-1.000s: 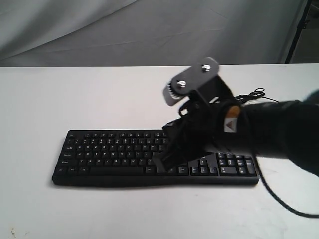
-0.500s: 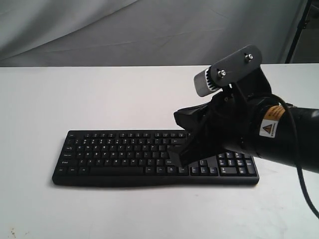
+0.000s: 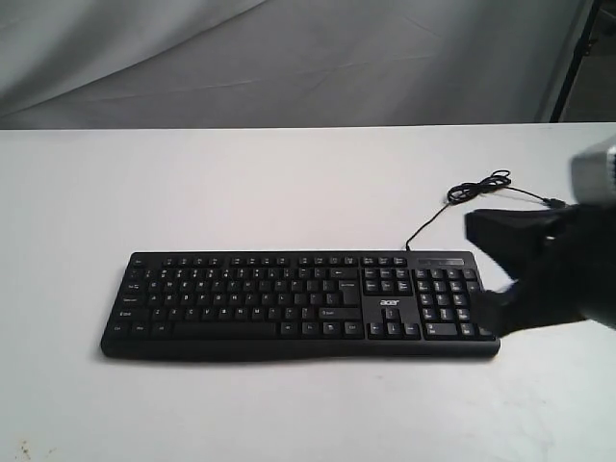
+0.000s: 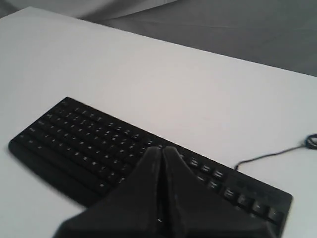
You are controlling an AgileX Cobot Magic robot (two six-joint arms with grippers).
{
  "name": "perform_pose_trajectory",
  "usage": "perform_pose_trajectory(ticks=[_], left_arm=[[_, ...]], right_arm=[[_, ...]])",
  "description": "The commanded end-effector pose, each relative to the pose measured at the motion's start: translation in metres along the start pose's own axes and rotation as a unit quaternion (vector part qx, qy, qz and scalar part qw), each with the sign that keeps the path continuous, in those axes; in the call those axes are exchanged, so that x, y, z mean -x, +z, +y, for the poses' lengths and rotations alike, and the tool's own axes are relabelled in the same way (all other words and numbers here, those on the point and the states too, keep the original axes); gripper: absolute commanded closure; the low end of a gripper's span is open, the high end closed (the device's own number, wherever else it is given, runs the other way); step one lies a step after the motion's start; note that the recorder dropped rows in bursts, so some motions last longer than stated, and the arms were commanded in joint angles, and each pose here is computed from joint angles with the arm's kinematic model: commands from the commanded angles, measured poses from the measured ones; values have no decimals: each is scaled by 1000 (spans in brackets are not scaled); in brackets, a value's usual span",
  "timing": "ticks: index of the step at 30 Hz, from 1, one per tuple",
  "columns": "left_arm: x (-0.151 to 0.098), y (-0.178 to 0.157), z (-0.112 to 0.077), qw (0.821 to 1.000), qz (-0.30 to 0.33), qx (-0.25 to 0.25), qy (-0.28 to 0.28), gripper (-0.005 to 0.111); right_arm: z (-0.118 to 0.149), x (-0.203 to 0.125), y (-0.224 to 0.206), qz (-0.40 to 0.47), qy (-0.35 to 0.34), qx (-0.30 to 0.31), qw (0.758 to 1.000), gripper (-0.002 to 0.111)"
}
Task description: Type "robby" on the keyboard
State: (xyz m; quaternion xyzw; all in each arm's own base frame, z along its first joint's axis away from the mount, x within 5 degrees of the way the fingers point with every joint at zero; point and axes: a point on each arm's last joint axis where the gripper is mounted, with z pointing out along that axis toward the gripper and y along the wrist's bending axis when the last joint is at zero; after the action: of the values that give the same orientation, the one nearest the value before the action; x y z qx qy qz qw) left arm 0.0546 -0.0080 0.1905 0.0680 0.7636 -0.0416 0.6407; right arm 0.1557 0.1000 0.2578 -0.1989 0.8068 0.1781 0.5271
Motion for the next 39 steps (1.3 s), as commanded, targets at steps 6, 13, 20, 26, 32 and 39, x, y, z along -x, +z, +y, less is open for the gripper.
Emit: perform_pose_trajectory(ticks=[6, 13, 20, 26, 32, 39], left_arm=[[-1, 0, 0, 1000, -3, -3, 1, 107], [-1, 0, 0, 1000, -3, -3, 1, 107], [-1, 0, 0, 1000, -3, -3, 1, 107], [-1, 0, 0, 1000, -3, -3, 1, 107], [-1, 0, 0, 1000, -3, -3, 1, 107], [-1, 0, 0, 1000, -3, -3, 1, 107]], right_arm=[[-36, -32, -75, -143, 59, -134, 979, 108], [-42, -67, -82, -146, 78, -180, 970, 108], [-44, -85, -74, -110, 108, -180, 972, 108], [-40, -95, -81, -136, 72, -180, 972, 108], [-37, -108, -84, -89, 94, -176, 976, 108], [-36, -109, -85, -86, 94, -175, 976, 108]])
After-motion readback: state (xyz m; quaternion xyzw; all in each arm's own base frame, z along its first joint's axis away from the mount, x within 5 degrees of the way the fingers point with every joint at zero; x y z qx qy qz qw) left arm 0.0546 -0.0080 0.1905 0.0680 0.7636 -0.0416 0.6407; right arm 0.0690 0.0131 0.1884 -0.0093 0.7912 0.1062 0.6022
